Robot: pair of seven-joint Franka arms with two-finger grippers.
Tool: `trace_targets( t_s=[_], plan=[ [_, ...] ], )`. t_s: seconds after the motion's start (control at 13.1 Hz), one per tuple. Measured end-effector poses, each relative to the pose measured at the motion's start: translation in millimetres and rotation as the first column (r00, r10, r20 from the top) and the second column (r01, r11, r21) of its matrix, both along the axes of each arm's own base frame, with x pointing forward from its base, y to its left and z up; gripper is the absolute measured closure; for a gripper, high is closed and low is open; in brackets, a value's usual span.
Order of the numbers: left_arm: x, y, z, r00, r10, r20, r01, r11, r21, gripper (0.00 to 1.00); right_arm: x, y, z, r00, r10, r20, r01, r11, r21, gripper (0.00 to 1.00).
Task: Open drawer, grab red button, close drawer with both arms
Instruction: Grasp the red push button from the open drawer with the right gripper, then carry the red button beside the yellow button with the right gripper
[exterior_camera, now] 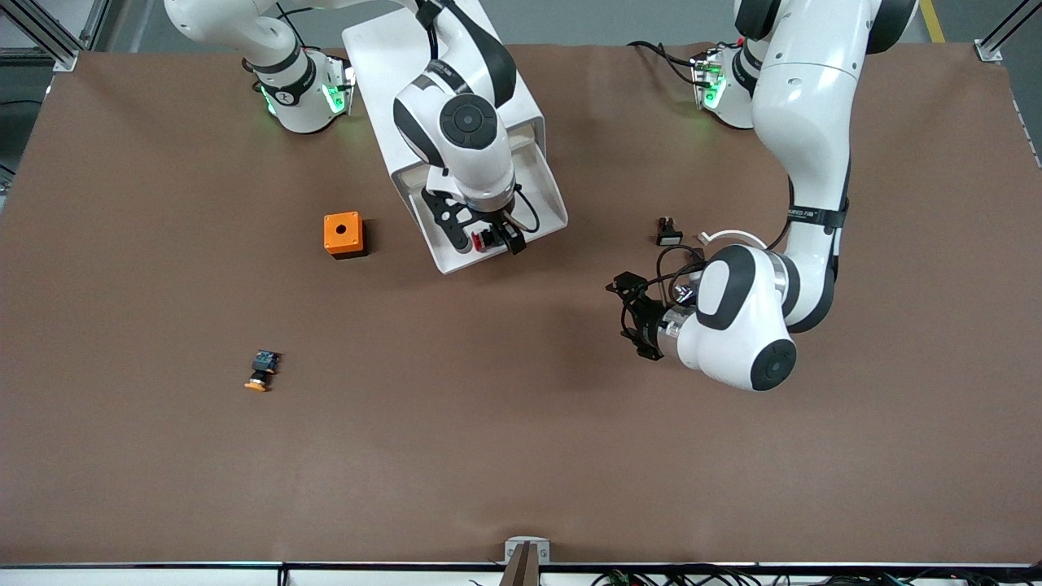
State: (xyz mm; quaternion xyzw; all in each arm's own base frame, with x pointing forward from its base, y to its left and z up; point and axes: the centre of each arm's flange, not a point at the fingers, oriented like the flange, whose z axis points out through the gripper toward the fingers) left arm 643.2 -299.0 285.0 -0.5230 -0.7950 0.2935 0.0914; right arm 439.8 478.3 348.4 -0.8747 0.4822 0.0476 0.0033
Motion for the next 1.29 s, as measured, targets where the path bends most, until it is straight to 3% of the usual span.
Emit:
trace_targets(
  t_s=[0.3,0.53,0.76,0.99,1.29],
  plan=[
    [11,22,6,0.973,-0.199,0.120,0.199,0.980,0.013,0.00,0,2,1,1.000,0.003,0.012,-0.003,1.000,0.002,0.59],
    [7,17,4,0.905,-0.388,0.174,0.376,0.921,0.097,0.00,1,1,2,1.000,0.006,0.017,-0.006,1.000,0.002,0.59],
    [5,9,15,0.858,-0.470,0.208,0.456,0.883,0.113,0.00,17,-9,15,0.998,0.053,0.027,-0.053,0.999,0.002,0.59],
    [6,10,29,0.792,-0.552,0.262,0.551,0.830,0.084,0.00,64,-48,52,0.993,0.115,0.032,-0.115,0.993,0.009,0.59],
    [10,10,35,0.658,-0.666,0.351,0.692,0.719,0.067,0.00,129,-125,88,0.970,0.237,0.063,-0.240,0.970,0.046,0.59]
  ],
)
